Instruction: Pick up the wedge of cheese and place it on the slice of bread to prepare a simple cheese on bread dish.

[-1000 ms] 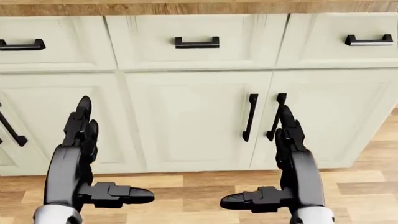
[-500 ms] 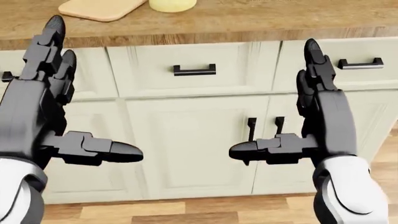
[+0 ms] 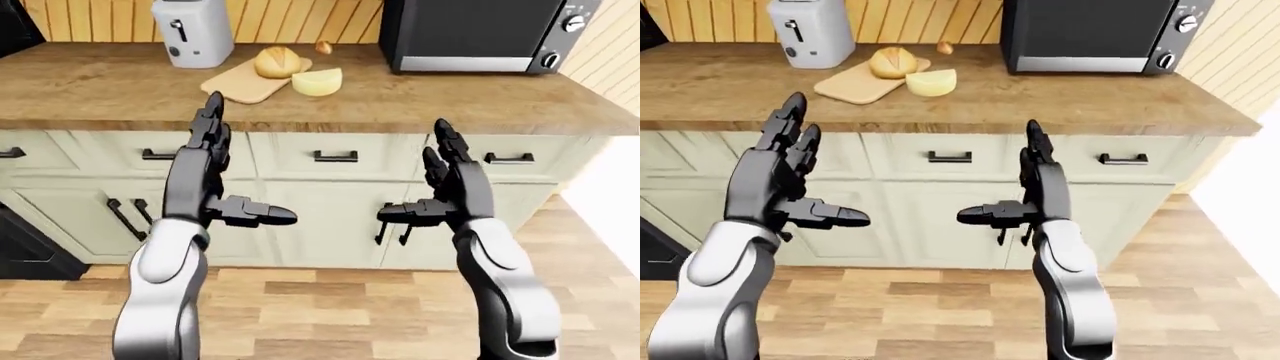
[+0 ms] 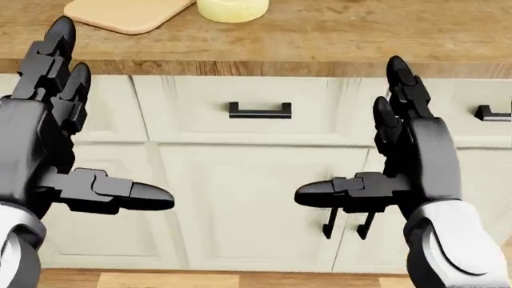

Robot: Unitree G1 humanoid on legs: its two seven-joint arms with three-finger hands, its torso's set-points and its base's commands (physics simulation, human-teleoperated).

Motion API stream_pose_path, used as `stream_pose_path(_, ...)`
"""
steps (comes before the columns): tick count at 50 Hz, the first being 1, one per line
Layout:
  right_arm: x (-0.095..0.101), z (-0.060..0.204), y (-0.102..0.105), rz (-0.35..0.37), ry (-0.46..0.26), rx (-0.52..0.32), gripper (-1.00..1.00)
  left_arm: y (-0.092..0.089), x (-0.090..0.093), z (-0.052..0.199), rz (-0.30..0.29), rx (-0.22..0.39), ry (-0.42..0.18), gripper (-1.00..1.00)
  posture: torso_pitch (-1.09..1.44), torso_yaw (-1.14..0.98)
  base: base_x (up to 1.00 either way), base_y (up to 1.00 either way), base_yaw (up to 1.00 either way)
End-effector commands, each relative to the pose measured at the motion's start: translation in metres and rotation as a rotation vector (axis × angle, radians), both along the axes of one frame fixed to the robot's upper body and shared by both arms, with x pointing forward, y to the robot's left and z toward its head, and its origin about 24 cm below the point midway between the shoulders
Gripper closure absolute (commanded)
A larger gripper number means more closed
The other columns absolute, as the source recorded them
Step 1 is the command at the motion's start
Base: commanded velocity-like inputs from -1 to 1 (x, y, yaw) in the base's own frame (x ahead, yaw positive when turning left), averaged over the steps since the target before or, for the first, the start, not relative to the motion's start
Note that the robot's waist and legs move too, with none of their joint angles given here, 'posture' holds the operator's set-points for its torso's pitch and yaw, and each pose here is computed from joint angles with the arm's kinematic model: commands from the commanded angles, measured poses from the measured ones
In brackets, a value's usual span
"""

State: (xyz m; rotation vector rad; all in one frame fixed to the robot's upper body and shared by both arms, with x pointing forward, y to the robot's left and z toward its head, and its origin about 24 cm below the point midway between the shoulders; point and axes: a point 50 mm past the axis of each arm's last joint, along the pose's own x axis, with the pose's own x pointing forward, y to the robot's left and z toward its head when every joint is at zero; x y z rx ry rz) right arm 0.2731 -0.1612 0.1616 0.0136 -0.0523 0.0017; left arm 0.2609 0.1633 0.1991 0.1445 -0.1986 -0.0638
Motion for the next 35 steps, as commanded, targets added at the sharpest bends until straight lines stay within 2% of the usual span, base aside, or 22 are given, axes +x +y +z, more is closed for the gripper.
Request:
stream_pose_path(1, -0.004, 0.025, 0.008, 0.049, -0.131, 0.007, -1.00, 0.006, -0.006, 0.018, 0.040, 0.012, -0.110, -1.00, 0.00, 0.00, 0.06, 0.00, 0.72)
stream_pose_path(7, -0.007, 0.037, 0.004, 0.035, -0.158, 0.040, -1.00, 0.007, -0.008, 0.021, 0.042, 0.017, -0.116, -1.00, 0.00, 0.00, 0.04, 0.12, 0.48)
stream_pose_path(10, -0.008, 0.045, -0.001, -0.002, -0.177, 0.010, -1.00, 0.007, -0.008, 0.024, 0.040, 0.026, -0.117, -1.00, 0.00, 0.00, 0.00, 0.00, 0.00)
stream_pose_path(18, -0.014, 0.064, -0.005, -0.015, -0.219, -0.011, -1.00, 0.009, -0.007, 0.035, 0.043, 0.040, -0.127, -1.00, 0.00, 0.00, 0.27, 0.00, 0.00)
stream_pose_path(35, -0.015, 0.063, -0.008, -0.031, -0.230, -0.028, -1.00, 0.009, -0.006, 0.030, 0.038, 0.044, -0.124, -1.00, 0.00, 0.00, 0.39, 0.05, 0.00)
